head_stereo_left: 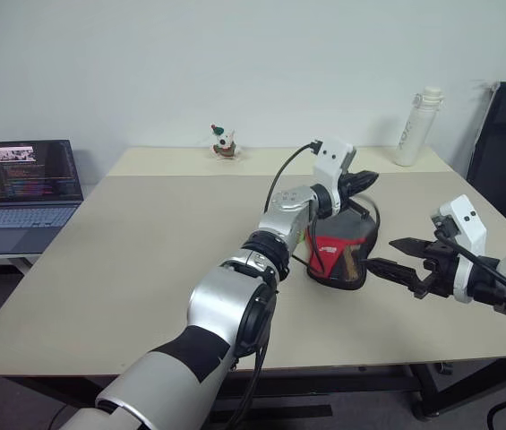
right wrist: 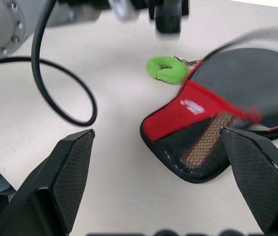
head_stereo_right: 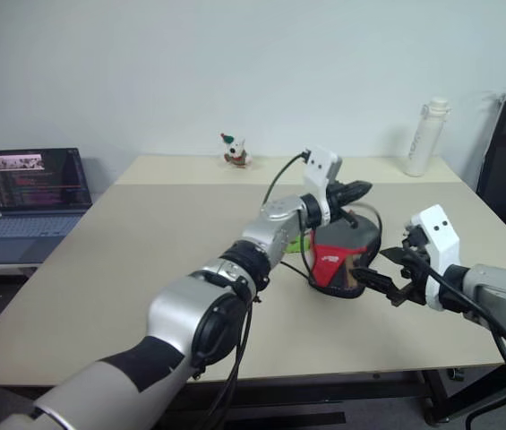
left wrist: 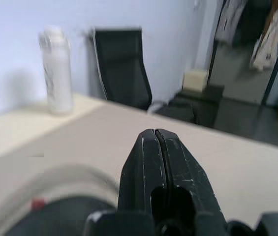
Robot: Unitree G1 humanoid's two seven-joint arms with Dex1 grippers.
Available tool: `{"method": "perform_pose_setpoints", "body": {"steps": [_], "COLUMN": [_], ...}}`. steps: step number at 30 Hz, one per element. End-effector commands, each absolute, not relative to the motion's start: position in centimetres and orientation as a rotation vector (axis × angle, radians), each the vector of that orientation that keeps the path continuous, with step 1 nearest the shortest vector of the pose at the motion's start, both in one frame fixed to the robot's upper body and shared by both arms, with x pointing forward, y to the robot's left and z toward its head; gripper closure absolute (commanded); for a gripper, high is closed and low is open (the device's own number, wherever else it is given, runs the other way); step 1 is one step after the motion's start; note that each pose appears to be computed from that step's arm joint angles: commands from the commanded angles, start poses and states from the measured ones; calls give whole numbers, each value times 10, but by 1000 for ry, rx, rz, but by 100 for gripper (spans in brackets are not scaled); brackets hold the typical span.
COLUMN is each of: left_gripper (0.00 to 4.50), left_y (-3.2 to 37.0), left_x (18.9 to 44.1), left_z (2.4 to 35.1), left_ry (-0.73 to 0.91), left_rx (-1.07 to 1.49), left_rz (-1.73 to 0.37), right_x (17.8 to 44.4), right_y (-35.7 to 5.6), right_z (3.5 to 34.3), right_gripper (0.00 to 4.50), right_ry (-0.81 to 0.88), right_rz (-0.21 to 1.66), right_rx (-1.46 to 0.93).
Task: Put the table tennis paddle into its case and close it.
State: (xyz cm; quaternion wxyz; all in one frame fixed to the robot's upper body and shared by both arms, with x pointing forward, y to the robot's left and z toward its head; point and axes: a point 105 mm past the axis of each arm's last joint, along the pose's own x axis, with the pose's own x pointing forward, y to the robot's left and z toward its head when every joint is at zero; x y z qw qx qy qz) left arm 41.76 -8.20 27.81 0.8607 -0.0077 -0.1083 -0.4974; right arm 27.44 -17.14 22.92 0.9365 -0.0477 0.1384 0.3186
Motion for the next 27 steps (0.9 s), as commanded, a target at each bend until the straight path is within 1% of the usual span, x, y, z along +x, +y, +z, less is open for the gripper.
{"method": "perform_pose_setpoints", "body": {"steps": [1, 7, 11, 14, 17, 20, 23, 27], "left_gripper": [447, 447, 447, 447, 447, 447, 447, 447], "left_y": [-59, -12, 37, 66, 97, 121, 132, 134], "left_x": [422, 424, 425, 420, 406, 397, 393, 387], "left_z": [292, 257, 241, 237, 232, 235, 239, 244], "left_ry": [-302, -244, -206, -182, -148, -130, -133, -142], "left_rx": [-8, 75, 111, 107, 144, 189, 209, 210], "left_rz": [-1043, -1153, -1173, -1196, -1236, -1209, -1168, -1138], "right_x": [272, 280, 306, 324, 350, 373, 388, 411], "right_y": [-174, -173, -189, -200, -215, -226, -226, -219], "right_z": [239, 234, 227, 219, 208, 195, 186, 171], "right_gripper": [0, 0, 0, 0, 0, 0, 0, 0], "right_ry": [238, 251, 259, 277, 291, 304, 307, 322], "right_rz": [644, 647, 529, 455, 319, 218, 188, 161], "right_rx": [-111, -85, -26, 6, 54, 62, 79, 91]}}
